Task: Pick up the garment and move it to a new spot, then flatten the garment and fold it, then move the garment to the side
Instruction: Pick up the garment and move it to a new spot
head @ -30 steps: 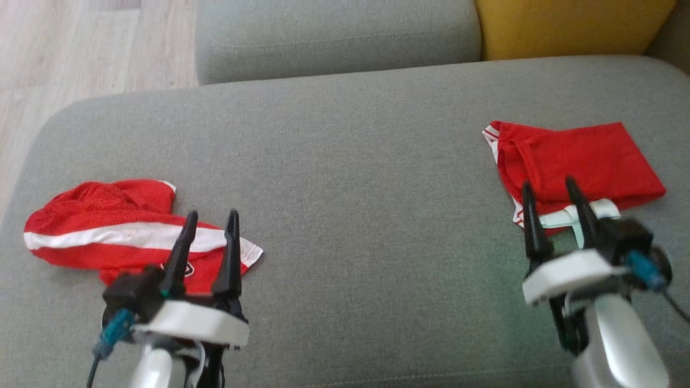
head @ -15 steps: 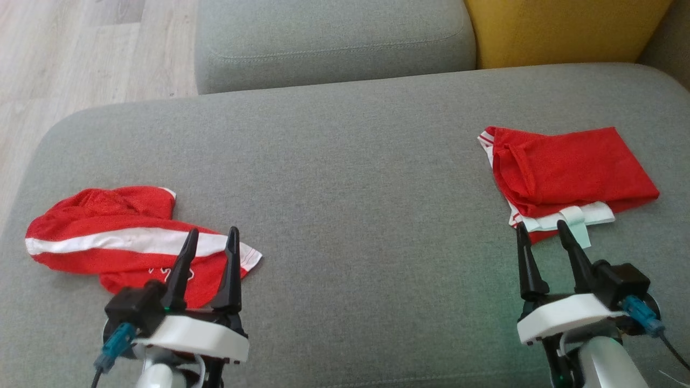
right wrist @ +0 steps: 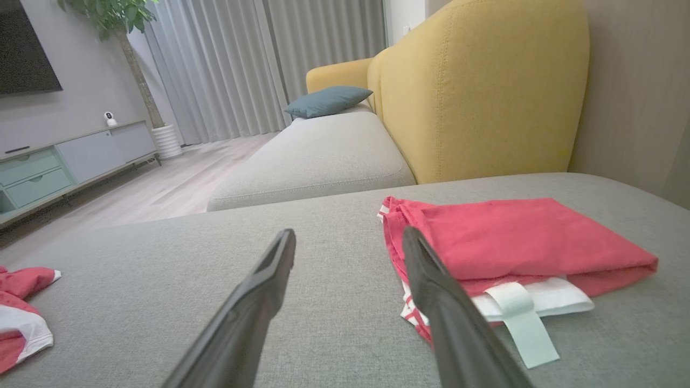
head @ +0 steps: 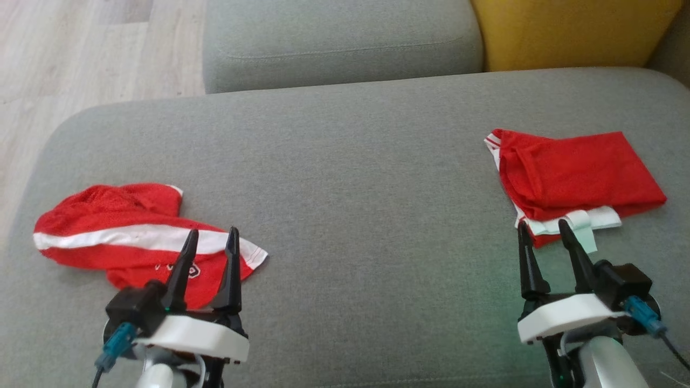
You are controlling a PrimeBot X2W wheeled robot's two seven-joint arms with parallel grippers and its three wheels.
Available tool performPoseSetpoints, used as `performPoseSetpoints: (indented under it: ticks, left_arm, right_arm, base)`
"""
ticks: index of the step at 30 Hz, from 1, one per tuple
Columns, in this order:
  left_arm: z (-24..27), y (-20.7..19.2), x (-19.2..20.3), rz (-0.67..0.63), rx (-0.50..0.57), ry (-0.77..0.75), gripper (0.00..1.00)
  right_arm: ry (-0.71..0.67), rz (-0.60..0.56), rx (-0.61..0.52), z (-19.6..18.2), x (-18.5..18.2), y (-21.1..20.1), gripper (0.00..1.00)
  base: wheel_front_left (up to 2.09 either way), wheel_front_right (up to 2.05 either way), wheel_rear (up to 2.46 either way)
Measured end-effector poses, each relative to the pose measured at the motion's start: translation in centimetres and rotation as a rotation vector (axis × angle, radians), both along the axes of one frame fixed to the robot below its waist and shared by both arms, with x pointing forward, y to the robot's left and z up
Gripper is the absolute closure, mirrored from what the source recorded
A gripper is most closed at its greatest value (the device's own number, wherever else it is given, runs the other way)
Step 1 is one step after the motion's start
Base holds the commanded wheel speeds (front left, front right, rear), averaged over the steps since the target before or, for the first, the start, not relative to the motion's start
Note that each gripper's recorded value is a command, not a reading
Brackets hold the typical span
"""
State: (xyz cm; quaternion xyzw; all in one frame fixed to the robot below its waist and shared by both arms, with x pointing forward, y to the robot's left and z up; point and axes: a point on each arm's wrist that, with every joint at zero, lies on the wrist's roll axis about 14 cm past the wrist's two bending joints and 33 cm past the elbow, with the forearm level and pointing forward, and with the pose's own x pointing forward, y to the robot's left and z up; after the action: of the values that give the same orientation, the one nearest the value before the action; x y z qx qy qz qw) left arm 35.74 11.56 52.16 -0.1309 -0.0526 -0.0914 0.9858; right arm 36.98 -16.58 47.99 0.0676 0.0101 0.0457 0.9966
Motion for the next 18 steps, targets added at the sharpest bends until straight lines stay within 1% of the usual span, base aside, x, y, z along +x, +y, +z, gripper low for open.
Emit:
performPoseSetpoints:
  ticks: [4,7,11,18]
  left_arm:
    - [0.0,0.9,-0.3,0.029,0.000,0.001,0.00]
    - [0.0,2.0,-0.7,0.068,-0.005,0.003,0.00]
    - [-0.2,4.1,-1.5,0.139,-0.050,0.014,0.00]
    - [-0.2,7.7,-3.5,0.257,-0.019,0.007,0.00]
  right_arm:
    - [-0.001,0.036,-0.001,0.0,0.4,1.2,0.00]
    - [-0.001,0.088,0.002,0.1,0.8,3.0,0.00]
    - [-0.002,0.170,0.003,0.1,1.2,5.8,0.00]
    - [0.001,0.339,0.011,0.2,1.3,11.5,0.00]
  base:
    - [0.00,0.00,0.00]
    - [0.00,0.00,0.00]
    - [0.00,0.00,0.00]
    - [0.00,0.00,0.00]
